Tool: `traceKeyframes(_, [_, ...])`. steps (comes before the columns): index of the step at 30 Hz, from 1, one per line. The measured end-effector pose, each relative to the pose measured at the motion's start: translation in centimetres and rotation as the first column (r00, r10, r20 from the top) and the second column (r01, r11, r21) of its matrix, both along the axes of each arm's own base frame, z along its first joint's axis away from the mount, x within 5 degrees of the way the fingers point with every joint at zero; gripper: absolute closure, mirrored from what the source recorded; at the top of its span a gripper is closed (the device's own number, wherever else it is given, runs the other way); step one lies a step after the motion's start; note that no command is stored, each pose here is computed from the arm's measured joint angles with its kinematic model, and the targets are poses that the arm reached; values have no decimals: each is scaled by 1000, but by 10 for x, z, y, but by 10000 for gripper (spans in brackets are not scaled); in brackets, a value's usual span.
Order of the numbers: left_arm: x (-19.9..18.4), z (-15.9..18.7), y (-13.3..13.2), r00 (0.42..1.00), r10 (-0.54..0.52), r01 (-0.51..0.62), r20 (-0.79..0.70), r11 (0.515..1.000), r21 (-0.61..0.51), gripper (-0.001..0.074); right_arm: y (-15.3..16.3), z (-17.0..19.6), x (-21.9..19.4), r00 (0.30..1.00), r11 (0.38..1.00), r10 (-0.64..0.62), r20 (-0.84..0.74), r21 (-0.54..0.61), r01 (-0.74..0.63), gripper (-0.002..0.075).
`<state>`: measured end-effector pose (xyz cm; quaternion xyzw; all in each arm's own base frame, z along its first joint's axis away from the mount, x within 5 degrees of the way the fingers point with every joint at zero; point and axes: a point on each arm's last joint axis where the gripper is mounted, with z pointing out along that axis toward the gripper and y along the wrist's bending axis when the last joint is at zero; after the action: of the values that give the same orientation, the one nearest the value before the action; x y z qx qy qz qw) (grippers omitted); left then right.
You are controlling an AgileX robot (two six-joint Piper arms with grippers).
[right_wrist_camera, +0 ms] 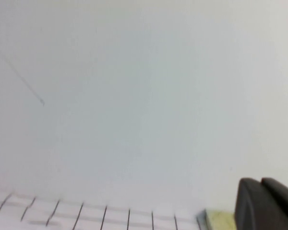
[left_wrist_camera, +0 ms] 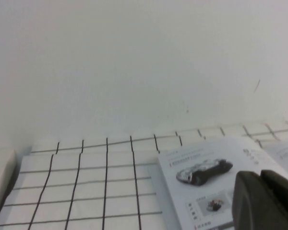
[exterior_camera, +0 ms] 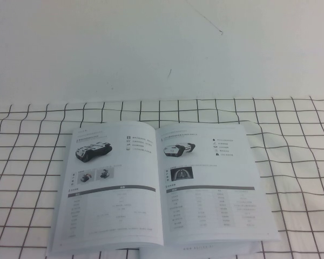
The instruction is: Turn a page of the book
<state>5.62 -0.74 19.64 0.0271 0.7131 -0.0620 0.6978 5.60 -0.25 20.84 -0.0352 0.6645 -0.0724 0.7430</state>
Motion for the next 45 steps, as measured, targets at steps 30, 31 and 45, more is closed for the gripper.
traceKeyframes(30, [6, 105, -4, 993, -37, 9, -115, 972, -233, 738, 3, 124, -33, 994, 979, 36, 104, 195, -56, 728])
traceKeyframes(31, [11, 110, -5, 987, -39, 6, -157, 979, -203, 738, 3, 128, -32, 996, 981, 36, 78, 187, -50, 728])
traceKeyframes(45, [130, 109, -40, 727, -218, 219, -650, 972, -81, 738, 2, 147, 65, 756, 993, 46, -653, -56, -109, 728])
